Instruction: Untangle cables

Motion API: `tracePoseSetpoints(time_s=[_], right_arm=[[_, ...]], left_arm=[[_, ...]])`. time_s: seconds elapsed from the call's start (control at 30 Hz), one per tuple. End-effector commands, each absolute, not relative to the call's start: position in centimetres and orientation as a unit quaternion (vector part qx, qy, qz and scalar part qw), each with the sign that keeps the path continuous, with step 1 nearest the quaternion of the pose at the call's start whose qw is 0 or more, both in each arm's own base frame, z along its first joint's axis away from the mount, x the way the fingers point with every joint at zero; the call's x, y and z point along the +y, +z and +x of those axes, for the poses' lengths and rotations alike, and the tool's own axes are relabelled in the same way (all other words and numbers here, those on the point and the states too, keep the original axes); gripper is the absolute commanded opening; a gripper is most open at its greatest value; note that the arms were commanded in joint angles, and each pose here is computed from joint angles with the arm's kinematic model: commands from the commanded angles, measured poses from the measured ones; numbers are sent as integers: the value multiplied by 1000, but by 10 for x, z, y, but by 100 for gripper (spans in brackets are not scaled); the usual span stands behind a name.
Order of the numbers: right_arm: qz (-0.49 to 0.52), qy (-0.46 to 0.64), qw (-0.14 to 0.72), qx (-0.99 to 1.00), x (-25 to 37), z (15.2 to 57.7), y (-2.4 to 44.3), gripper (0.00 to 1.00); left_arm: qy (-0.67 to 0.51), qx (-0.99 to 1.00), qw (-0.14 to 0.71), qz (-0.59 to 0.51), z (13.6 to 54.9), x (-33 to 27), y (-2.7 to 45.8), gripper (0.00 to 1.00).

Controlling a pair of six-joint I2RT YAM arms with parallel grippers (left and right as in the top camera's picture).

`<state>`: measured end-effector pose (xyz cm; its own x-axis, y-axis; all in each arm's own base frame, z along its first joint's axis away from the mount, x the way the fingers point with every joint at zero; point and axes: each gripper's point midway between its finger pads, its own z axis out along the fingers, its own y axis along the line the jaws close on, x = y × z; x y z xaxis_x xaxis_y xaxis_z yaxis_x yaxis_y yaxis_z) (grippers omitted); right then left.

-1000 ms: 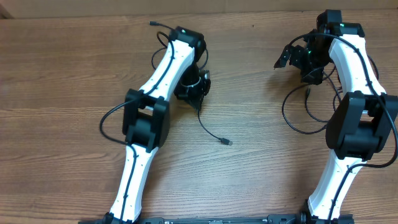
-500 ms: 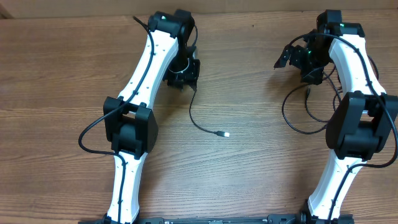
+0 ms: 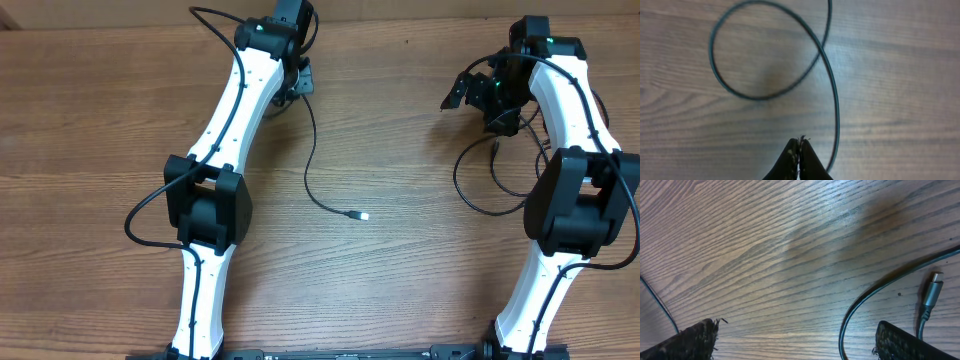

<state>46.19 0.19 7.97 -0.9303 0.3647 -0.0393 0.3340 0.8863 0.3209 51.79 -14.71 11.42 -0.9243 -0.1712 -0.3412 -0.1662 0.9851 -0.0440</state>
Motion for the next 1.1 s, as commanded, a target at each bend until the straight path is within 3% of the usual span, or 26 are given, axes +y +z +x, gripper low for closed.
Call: tracePoseSetpoints(time_s=[0.0, 0.03, 0.37, 0.9, 1.07], right_arm=[[175, 160, 65, 969, 4, 463, 93, 100], [174, 160, 68, 969, 4, 464, 93, 100], [170, 162, 95, 967, 3, 478, 95, 100], [169, 162, 97, 967, 3, 478, 96, 100], [169, 162, 97, 967, 3, 478, 96, 100]], left_arm=[[8, 973, 185, -135, 528, -130, 108, 15], [8, 972, 185, -144, 529, -126, 106, 22], [17, 967, 141, -210, 533, -85, 64, 37], [1, 968, 62, -244, 522, -78, -5, 36], [-13, 970, 30, -243, 512, -85, -17, 18]])
